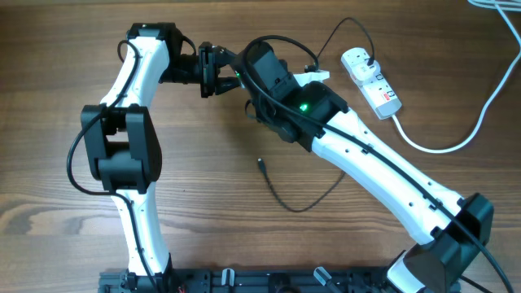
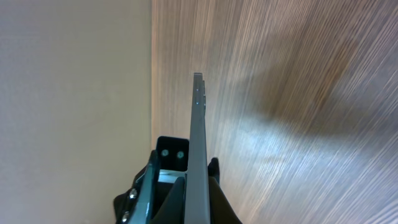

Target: Plug charger to phone and switch on socket

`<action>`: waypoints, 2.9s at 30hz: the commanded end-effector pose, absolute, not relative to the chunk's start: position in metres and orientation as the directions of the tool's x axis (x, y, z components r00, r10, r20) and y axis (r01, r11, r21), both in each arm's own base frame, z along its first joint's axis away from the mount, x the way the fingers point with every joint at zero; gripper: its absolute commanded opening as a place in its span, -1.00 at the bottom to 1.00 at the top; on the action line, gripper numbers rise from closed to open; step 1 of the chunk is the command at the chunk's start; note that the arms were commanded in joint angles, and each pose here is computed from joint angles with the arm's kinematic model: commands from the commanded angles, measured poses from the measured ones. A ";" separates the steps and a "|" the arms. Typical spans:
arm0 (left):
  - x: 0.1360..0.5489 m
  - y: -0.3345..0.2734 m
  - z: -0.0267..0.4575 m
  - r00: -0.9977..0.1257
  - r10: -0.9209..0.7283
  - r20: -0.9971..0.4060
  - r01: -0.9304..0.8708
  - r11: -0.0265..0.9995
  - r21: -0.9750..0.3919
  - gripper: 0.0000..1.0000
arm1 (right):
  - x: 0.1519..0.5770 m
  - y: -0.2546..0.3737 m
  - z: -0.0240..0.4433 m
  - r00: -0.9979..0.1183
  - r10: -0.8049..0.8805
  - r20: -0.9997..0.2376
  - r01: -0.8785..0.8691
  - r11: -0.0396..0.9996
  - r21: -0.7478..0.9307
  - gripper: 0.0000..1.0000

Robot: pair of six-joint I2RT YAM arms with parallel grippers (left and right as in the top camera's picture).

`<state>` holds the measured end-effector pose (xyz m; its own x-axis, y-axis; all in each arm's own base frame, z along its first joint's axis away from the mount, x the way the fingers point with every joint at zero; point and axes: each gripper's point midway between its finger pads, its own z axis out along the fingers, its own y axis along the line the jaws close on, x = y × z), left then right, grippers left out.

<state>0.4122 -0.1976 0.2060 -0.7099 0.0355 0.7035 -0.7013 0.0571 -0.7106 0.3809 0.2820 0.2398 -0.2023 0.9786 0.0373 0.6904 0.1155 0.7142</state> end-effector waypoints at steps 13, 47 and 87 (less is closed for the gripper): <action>0.408 -0.198 0.227 -0.731 0.049 0.680 -0.679 0.038 -0.733 -0.29 | 0.380 0.286 0.271 -0.177 0.974 0.138 0.659 0.013 0.752 -0.91; 0.413 -0.198 0.226 -0.772 0.052 0.633 -0.632 0.035 -0.774 -0.92 | 0.380 0.281 0.296 -0.372 0.920 -0.120 0.513 0.312 0.800 0.43; 0.431 0.027 0.210 -0.771 -0.616 -0.161 -0.501 0.743 -0.443 -0.92 | 0.269 0.282 0.061 -0.897 -0.440 -0.034 -0.441 0.892 0.102 0.09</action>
<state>0.4335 0.0128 0.2098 -0.8013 -0.5751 -0.1649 -0.4537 0.7638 -0.4591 0.2871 0.2720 0.0930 -0.9212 -0.3687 -0.1246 -0.3819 0.9180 0.1066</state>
